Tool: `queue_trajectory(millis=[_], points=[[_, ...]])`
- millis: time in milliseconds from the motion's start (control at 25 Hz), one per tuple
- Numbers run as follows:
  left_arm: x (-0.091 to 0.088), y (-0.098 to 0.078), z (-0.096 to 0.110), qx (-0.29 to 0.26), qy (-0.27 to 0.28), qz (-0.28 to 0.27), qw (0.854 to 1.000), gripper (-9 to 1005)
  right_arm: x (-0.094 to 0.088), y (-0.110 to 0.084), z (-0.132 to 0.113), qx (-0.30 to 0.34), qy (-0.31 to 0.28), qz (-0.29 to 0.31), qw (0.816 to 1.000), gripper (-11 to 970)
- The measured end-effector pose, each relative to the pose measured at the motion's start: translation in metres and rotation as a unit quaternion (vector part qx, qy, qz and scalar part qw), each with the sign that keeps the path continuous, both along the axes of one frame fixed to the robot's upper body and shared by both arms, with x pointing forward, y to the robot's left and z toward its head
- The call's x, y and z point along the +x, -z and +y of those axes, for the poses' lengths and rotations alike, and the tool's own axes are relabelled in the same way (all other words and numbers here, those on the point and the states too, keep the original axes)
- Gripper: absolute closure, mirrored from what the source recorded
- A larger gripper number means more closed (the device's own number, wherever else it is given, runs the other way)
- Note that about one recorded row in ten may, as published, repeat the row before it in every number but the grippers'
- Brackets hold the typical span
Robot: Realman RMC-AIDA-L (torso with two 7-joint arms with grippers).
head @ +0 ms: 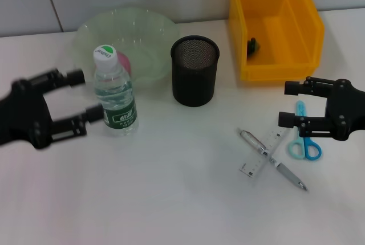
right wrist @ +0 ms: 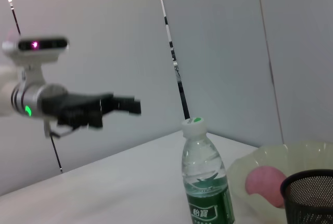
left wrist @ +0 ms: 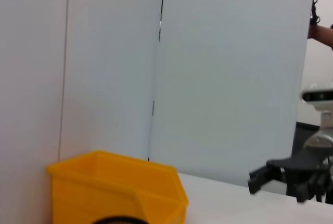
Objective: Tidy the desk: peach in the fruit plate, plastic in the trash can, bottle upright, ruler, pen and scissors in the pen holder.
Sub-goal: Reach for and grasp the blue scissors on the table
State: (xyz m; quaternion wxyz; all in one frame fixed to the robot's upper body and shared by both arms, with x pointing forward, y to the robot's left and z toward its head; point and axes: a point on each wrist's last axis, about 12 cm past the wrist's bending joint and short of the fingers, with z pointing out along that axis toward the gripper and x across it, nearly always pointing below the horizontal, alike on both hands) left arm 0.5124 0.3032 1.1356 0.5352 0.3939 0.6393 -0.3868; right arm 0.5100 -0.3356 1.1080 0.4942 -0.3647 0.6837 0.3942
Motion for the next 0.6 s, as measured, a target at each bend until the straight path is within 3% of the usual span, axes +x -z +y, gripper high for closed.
queue_trajectory(millis=[40, 160, 600], points=[[-0.004, 0.015, -0.001, -0.007, 0.001, 0.0, 1.0, 197, 0.0, 0.0, 0.0, 0.0, 0.001, 0.002, 1.0, 156], [-0.01, 0.033, -0.005, -0.006, 0.008, -0.009, 1.0, 198, 0.0, 0.001, -0.001, 0.0, 0.006, 0.011, 1.0, 156], [-0.019, 0.061, -0.022, 0.034, 0.038, 0.003, 0.999, 202, -0.001, 0.003, -0.005, 0.007, 0.019, 0.042, 0.999, 157]])
